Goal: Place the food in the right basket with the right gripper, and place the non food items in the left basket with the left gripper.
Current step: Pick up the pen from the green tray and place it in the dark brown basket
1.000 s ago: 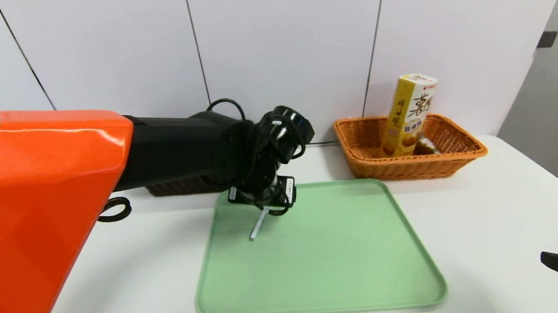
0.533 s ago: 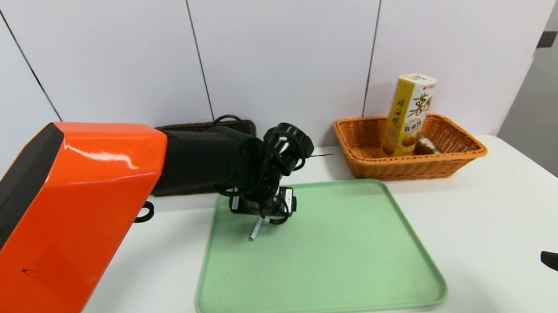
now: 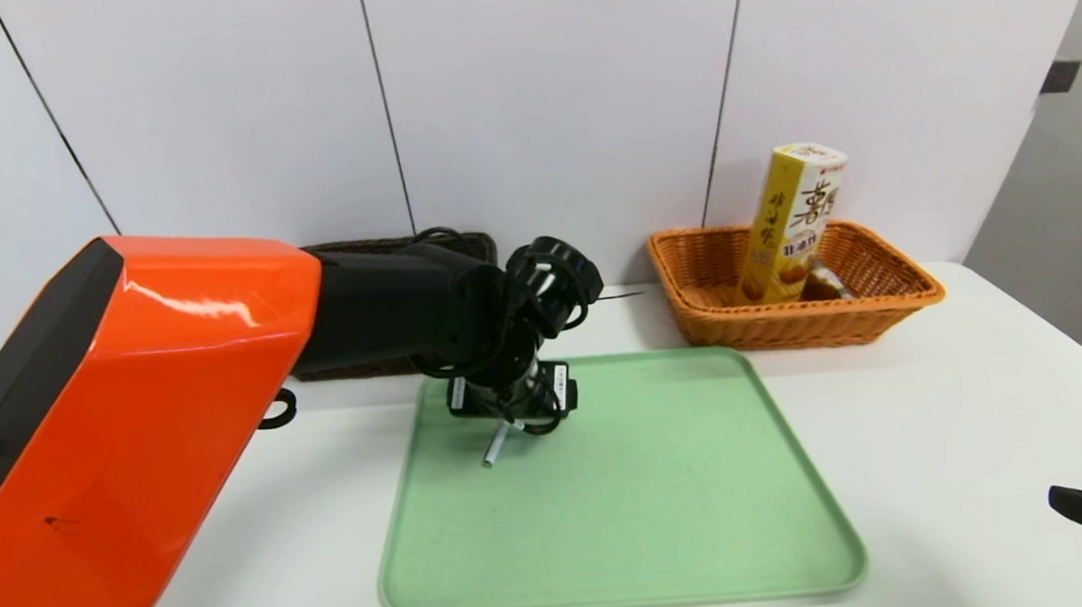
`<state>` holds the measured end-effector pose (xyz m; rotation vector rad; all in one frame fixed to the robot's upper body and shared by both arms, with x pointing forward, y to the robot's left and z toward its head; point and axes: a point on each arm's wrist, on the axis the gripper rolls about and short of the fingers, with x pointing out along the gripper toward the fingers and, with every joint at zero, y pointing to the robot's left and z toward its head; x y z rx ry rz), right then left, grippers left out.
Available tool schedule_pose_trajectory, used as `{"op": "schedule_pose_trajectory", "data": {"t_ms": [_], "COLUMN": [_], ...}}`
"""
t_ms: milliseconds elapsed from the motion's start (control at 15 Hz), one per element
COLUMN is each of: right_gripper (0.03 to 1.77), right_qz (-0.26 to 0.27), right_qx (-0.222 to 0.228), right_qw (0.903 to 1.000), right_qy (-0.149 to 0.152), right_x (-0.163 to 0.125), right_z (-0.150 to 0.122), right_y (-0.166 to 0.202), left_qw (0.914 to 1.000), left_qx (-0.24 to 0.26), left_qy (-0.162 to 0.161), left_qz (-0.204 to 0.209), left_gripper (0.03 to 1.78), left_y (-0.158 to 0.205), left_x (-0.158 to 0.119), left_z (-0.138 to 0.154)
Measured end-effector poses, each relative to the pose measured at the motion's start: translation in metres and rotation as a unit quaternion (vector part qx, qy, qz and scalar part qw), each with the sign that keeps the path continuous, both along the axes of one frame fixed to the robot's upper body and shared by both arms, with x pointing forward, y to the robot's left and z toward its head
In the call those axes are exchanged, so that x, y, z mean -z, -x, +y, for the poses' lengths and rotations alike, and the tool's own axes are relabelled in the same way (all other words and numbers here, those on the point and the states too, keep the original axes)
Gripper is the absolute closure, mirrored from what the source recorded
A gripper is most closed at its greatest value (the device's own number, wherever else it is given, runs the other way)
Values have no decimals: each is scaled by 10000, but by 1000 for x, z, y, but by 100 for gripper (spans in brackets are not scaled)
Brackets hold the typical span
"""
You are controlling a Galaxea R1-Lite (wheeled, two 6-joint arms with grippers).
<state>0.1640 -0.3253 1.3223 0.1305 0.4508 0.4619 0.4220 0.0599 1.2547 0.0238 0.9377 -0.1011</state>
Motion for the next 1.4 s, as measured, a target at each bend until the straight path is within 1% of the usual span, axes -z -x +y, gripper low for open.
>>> {"op": "schedule_pose_trajectory", "data": {"t_ms": [200,533,600,733,1000,1067,1133,1200,1333,1400], "right_gripper": [9,9,9,9,9,9,9,9,9,9], "right_qz": [-1,-2,-4,-6,-19,-25,-30,-45,-60,-67], "right_qx": [7,4,6,4,3,3,2,2,-6,-11], "right_qw": [10000,10000,10000,10000,10000,10000,10000,10000,10000,10000], "right_qy": [0,1,2,-2,-2,-2,-3,-3,-2,-4], "right_x": [0,0,0,0,0,-1,-1,-2,-2,-3], "right_z": [0,0,0,0,0,0,0,0,0,0], "right_y": [0,0,0,1,1,1,1,1,1,1], "left_qw": [9998,9997,9997,9998,9998,9998,9998,9999,9999,9998], "left_qx": [1,-65,-73,-90,-123,-124,-123,-116,-130,-153], "left_qy": [173,175,156,124,53,45,30,26,-22,-105], "left_qz": [136,178,179,150,120,121,126,124,74,15], "left_gripper": [19,19,36,64,102,127,167,172,172,172], "left_y": [-2,-3,-4,-4,-4,-4,-4,-3,-2,0], "left_x": [0,2,3,4,5,6,5,5,3,2], "left_z": [3,5,6,5,5,5,5,5,4,3]}}
